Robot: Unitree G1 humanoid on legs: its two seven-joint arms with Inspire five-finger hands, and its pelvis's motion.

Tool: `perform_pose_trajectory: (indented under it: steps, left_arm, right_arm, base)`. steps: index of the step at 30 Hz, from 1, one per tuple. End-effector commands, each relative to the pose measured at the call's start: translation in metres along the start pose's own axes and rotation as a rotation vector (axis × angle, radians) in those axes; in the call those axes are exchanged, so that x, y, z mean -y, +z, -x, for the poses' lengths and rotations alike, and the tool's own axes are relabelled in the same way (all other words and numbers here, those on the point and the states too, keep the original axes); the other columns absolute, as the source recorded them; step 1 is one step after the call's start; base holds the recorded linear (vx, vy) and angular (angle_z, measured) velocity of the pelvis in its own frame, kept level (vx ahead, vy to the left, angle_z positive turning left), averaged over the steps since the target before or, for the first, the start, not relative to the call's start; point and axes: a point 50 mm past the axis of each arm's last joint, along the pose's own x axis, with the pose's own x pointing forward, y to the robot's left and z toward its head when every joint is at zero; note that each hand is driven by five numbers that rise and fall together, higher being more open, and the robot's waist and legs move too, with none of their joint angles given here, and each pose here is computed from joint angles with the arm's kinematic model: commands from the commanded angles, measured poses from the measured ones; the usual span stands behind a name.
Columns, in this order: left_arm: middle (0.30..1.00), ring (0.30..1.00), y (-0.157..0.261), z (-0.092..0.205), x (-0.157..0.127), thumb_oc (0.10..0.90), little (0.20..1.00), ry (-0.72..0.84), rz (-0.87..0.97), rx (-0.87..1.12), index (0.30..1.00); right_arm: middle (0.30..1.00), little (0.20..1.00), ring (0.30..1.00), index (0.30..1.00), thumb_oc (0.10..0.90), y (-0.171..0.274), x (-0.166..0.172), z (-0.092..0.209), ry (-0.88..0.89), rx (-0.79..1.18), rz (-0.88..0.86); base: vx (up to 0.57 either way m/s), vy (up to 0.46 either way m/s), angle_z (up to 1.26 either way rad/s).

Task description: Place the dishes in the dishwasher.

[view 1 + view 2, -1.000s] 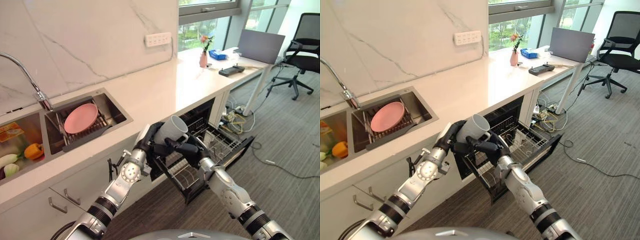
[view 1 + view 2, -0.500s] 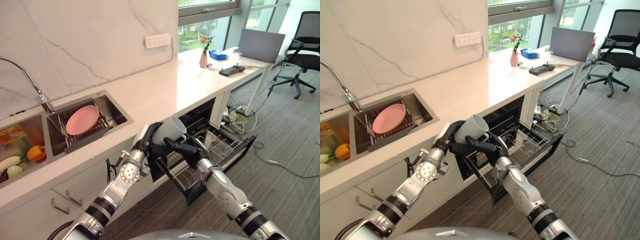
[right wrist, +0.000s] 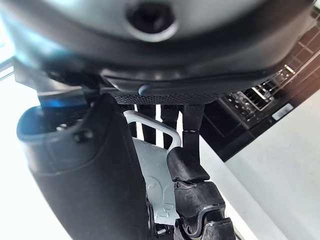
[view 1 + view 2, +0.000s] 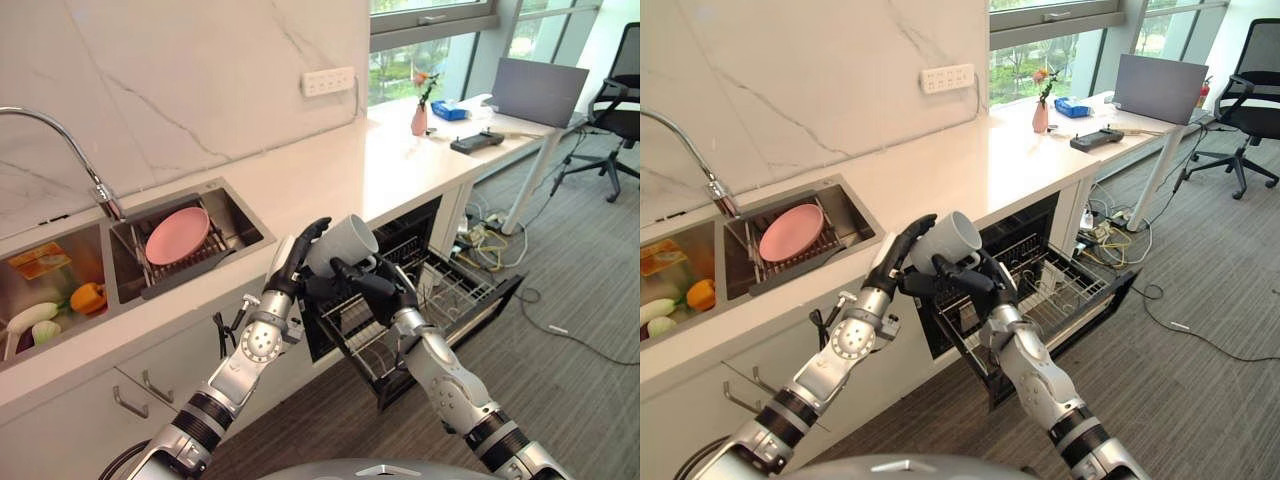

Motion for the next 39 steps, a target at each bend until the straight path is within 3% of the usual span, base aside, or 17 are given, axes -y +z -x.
perform_pose_trajectory:
  steps: [1,9,19,20,24,28,30,39]
  left_arm:
    - [0.9,0.9,0.023,-0.012,-0.005,0.8,0.9,-0.013,-0.021,0.143,0.9]
    - [0.9,0.9,0.015,0.001,-0.022,0.8,0.9,0.04,-0.049,0.122,0.9]
    - [0.9,0.9,0.002,0.018,-0.021,0.8,0.9,-0.005,-0.031,0.073,0.9]
    - [0.9,0.9,-0.017,0.032,-0.02,0.8,0.9,-0.055,0.024,-0.016,0.9]
    - [0.9,0.9,-0.044,0.058,-0.018,0.8,0.9,-0.114,0.117,-0.162,0.9]
    - [0.9,0.9,-0.088,0.104,-0.013,0.8,0.9,-0.09,0.271,-0.417,0.9]
    - [0.9,0.9,-0.107,0.129,-0.014,0.8,0.9,-0.09,0.261,-0.531,0.9]
    - [0.9,0.9,-0.15,0.18,-0.01,0.8,0.9,-0.118,0.168,-0.802,0.9]
  right_arm:
    - [0.3,0.3,0.3,0.3,0.4,0.107,-0.072,-0.008,0.267,0.57,-0.244]
    - [0.3,0.3,0.3,0.3,0.4,0.132,-0.057,0.003,0.186,0.715,-0.214]
    - [0.3,0.3,0.3,0.3,0.4,0.15,-0.035,0.013,0.065,0.823,-0.199]
    - [0.3,0.3,0.3,0.3,0.4,0.146,-0.007,0.018,-0.019,0.788,-0.05]
    - [0.3,0.3,0.3,0.3,0.4,0.129,0.03,0.026,-0.121,0.659,0.154]
    - [0.3,0.3,0.3,0.3,0.4,0.109,0.072,0.039,-0.248,0.515,0.282]
    - [0.3,0.3,0.3,0.3,0.4,0.104,0.094,0.046,-0.325,0.454,0.353]
    - [0.3,0.3,0.3,0.3,0.4,0.086,0.126,0.047,-0.406,0.278,0.523]
  base:
    - [-0.01,-0.014,0.03]
    - [0.0,-0.002,0.0]
    - [0.0,0.0,0.0]
    - [0.0,0.0,0.0]
    - [0.0,0.0,0.0]
    - [0.0,0.0,0.0]
    - [-0.01,0.0,0.02]
    - [-0.02,0.008,0.15]
